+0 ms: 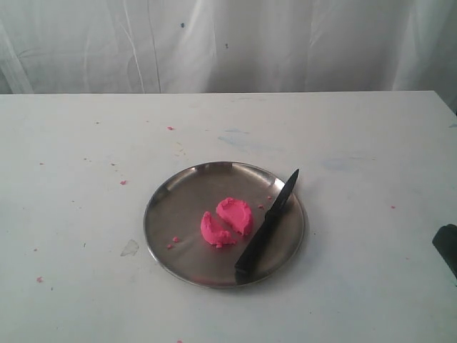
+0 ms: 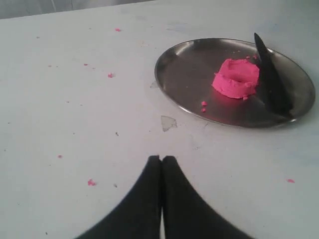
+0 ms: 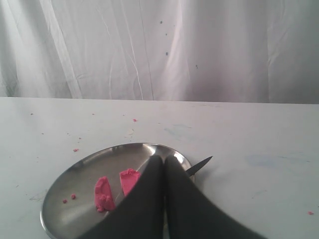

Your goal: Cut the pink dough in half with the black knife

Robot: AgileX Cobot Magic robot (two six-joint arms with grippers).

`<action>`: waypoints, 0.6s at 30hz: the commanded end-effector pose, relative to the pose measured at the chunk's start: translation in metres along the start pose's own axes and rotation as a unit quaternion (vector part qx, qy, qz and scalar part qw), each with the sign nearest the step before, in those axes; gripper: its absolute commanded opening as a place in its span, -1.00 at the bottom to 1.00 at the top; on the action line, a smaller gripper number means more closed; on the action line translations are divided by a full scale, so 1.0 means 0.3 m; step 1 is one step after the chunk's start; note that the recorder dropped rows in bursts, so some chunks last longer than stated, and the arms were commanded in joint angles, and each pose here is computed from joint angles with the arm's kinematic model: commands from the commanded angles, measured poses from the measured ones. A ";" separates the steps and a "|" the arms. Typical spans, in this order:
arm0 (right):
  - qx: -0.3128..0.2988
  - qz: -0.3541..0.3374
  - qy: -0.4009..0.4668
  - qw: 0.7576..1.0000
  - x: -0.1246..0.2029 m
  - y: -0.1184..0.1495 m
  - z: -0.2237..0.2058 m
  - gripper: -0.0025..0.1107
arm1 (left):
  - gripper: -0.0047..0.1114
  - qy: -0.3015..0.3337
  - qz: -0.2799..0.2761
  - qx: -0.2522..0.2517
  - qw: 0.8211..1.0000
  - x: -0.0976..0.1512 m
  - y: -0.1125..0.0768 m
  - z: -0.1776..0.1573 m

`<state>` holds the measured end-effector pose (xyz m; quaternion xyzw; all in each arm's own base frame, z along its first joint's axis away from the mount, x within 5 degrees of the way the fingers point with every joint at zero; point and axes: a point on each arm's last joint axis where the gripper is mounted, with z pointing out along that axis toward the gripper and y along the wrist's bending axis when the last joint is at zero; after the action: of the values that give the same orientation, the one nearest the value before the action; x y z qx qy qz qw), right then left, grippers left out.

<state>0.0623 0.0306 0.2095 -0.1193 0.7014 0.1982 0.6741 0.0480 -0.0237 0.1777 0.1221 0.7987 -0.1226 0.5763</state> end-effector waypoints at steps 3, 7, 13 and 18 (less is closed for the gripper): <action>0.003 -0.001 0.000 1.000 0.004 -0.002 -0.001 -0.96 | -0.92 0.004 -0.039 -0.028 0.999 0.007 0.016 -0.002; 0.003 -0.001 -0.001 1.000 0.003 -0.002 -0.001 -0.96 | -0.92 -0.010 -0.003 -0.054 0.999 -0.003 0.032 -0.003; 0.003 -0.001 -0.001 1.000 0.003 -0.002 -0.001 -0.96 | -0.92 0.000 -0.004 -0.054 0.999 0.022 0.034 0.006; 0.003 -0.001 -0.001 1.000 0.003 -0.002 -0.001 -0.96 | -0.92 0.002 -0.007 -0.052 0.999 0.024 0.032 0.006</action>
<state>0.0623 0.0306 0.2093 -0.1194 0.7021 0.1980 0.6735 0.0510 -0.0150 0.1713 0.0935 0.8052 -0.0812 0.5799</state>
